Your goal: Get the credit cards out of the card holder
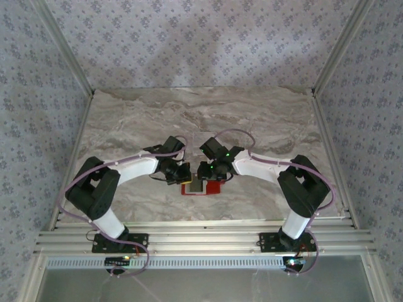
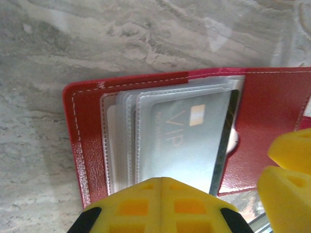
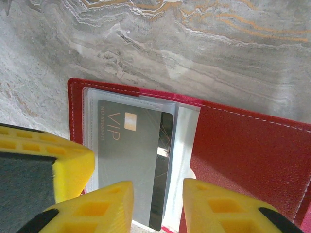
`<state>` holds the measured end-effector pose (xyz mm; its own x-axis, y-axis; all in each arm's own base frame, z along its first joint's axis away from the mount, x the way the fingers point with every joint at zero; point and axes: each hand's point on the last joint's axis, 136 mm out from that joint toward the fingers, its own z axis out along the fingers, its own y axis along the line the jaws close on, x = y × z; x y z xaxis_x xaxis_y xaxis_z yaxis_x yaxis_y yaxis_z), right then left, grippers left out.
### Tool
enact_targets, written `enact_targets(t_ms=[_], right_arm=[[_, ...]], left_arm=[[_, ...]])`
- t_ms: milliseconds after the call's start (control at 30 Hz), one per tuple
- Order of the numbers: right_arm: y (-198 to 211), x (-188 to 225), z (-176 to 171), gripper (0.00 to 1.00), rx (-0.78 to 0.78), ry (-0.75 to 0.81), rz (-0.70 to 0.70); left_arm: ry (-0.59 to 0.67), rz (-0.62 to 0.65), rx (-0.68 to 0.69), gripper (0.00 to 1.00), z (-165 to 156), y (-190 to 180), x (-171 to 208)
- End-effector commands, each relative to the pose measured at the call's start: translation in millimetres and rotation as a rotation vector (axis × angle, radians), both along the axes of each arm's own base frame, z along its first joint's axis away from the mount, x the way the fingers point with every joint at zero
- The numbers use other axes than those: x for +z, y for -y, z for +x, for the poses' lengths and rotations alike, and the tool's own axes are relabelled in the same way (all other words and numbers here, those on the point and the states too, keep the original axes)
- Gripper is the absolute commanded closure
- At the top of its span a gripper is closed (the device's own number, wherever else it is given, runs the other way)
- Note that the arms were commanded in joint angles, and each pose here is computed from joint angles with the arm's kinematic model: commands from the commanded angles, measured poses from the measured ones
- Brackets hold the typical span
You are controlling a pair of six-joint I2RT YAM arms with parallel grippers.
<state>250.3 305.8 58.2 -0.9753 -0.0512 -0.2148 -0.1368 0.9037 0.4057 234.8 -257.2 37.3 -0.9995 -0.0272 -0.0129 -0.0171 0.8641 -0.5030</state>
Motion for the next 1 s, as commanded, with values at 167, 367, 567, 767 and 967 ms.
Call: enact_targets(t_ms=[167, 367, 567, 767, 967], right_arm=[[1.1, 12.2, 2.3, 0.63, 0.002, 0.022, 0.001], [-8.8, 10.8, 0.7, 0.61, 0.005, 0.006, 0.053], [-23.1, 8.5, -2.4, 0.6, 0.01, -0.018, 0.116], [-26.7, -0.4, -3.5, 0.6, 0.012, -0.037, 0.115], [-25.0, -13.8, -4.6, 0.6, 0.01, -0.062, 0.095]], left_arm=[[-0.006, 0.053, -0.015, 0.98, -2.1, -5.2, -12.7], [-0.007, 0.077, -0.015, 1.0, -3.5, -9.9, -17.4], [-0.014, 0.078, -0.018, 1.0, -4.6, -9.1, -20.0], [-0.013, 0.072, -0.02, 1.0, -3.9, -7.4, -18.9], [-0.008, 0.067, -0.023, 1.0, -3.4, -6.4, -17.3]])
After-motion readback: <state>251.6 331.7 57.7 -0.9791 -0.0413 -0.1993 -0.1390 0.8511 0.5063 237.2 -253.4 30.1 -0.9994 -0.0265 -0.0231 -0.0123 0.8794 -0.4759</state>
